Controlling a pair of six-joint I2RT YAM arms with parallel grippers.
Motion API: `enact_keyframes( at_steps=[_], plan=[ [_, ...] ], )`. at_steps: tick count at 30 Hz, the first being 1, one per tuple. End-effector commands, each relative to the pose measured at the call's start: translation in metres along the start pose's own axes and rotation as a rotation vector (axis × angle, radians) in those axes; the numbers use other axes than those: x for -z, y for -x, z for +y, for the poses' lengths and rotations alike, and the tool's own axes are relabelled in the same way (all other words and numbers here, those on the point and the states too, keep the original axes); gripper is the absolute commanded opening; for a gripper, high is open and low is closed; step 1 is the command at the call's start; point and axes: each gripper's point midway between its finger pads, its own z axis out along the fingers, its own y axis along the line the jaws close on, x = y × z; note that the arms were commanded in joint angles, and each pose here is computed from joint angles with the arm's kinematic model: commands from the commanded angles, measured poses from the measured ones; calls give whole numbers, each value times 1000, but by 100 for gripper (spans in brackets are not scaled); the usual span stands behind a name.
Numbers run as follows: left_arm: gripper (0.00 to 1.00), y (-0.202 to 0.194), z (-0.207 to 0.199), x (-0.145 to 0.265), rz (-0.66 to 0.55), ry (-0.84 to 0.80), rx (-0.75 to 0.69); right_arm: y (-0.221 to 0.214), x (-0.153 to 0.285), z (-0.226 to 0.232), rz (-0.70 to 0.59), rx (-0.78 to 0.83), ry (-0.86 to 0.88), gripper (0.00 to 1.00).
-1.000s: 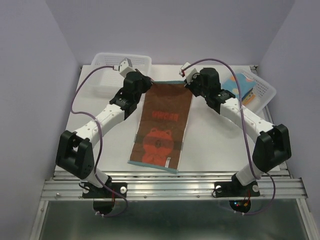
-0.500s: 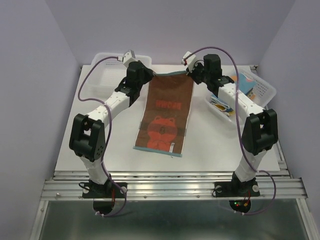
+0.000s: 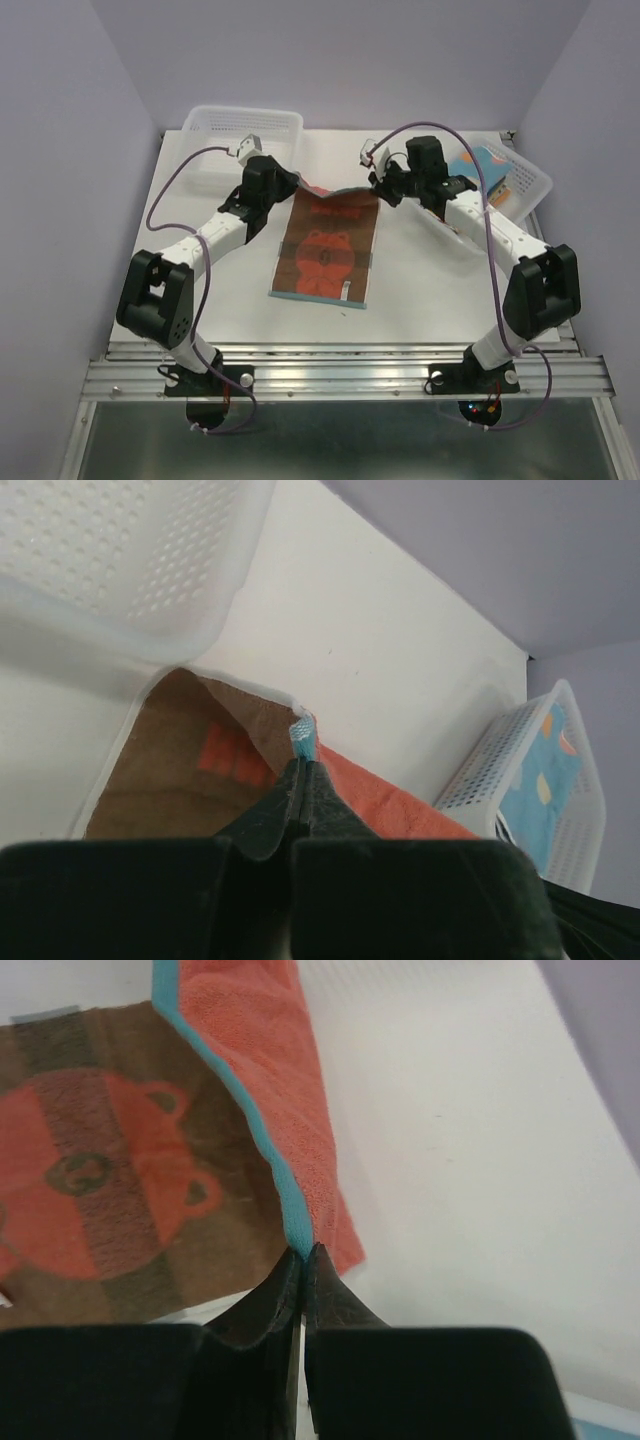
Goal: Fold and stack the towels
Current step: Fold the towel
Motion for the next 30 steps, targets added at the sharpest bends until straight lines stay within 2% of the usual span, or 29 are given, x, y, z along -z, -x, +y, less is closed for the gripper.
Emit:
enact_keyframes(
  at_steps=[1, 4, 5, 10, 14, 22, 26, 30],
  plan=[
    [0, 6, -9, 40, -41, -78, 59, 8, 12, 47, -16, -65, 100, 1],
    [0, -2, -2, 59, -33, -87, 73, 12, 19, 71, -69, -89, 154, 2],
    [0, 1, -8, 71, -44, -112, 76, 11, 20, 77, -63, -91, 163, 2],
    [0, -21, 18, 99, -22, -94, 119, -5, 30, 120, -26, -98, 234, 4],
    [0, -37, 30, 121, -9, -104, 156, -12, 38, 137, -34, -126, 238, 4],
    [0, -84, 73, 139, 65, -48, 200, -28, 40, 166, -6, -195, 268, 4],
    [0, -93, 85, 145, 74, -33, 215, -41, 36, 182, 16, -239, 295, 5],
    [0, -84, 87, 151, 40, -26, 208, -50, 35, 197, 37, -267, 321, 5]
  ],
)
